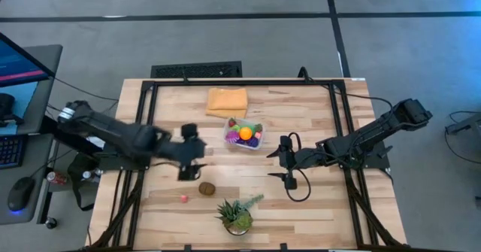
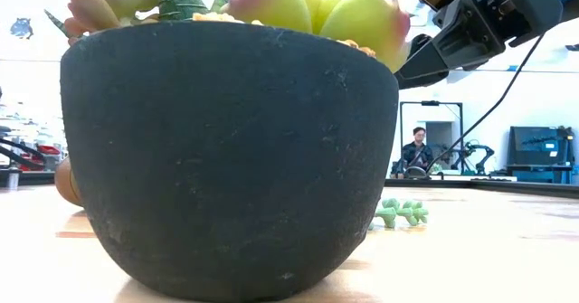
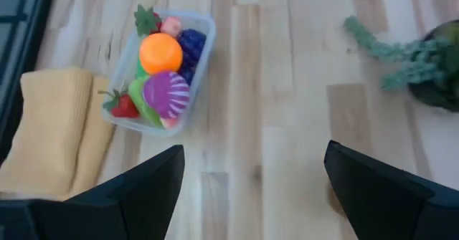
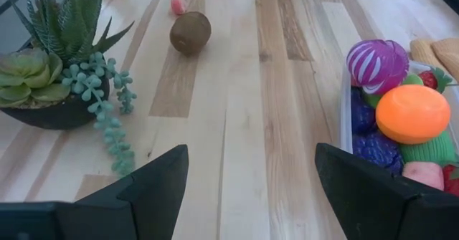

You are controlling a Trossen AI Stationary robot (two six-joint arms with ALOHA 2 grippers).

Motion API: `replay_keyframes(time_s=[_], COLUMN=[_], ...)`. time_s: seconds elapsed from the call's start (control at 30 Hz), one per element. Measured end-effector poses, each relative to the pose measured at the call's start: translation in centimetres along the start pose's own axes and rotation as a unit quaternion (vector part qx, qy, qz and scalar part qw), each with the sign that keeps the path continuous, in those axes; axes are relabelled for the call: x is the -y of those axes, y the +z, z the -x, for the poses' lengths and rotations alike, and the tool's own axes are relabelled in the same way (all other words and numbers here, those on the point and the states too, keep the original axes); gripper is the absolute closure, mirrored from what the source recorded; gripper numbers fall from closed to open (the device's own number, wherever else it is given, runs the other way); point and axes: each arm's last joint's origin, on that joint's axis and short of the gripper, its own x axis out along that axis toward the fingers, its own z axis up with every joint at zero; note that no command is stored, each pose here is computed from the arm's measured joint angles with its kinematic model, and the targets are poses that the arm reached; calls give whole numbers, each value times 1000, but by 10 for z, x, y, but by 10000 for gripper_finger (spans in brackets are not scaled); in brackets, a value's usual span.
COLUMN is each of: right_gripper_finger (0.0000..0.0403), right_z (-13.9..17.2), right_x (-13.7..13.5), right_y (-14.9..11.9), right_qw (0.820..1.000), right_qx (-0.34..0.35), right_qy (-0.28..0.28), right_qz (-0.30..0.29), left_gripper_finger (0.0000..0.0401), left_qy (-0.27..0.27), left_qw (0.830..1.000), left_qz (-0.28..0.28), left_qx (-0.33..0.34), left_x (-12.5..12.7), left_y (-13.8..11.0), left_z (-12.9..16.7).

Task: Pick and placing Produce into tupperware
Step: Put the brown kiwi into the transparent container

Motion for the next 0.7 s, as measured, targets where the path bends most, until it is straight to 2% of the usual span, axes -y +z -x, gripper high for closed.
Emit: replay_keyframes(time_s=[0.2,0.4,0.53,0.7], right_gripper_finger=[107,107,107,107], right_z=[0,0,1,1], right_x=[0,-1,-1,0], right_y=[3,9,13,15], right_qw=[1000,999,998,997], right_qx=[16,48,67,74], right_qy=[1,4,5,3], right_qz=[-6,-14,-16,-17], left_gripper_finger=[74,74,74,74], left_qy=[13,-12,-27,-33], left_qw=[999,996,994,993], left_qz=[20,42,54,62], left_qx=[34,72,86,97], left_x=[36,63,68,68], left_y=[-48,-88,-111,-119], left_z=[11,-12,-32,-40])
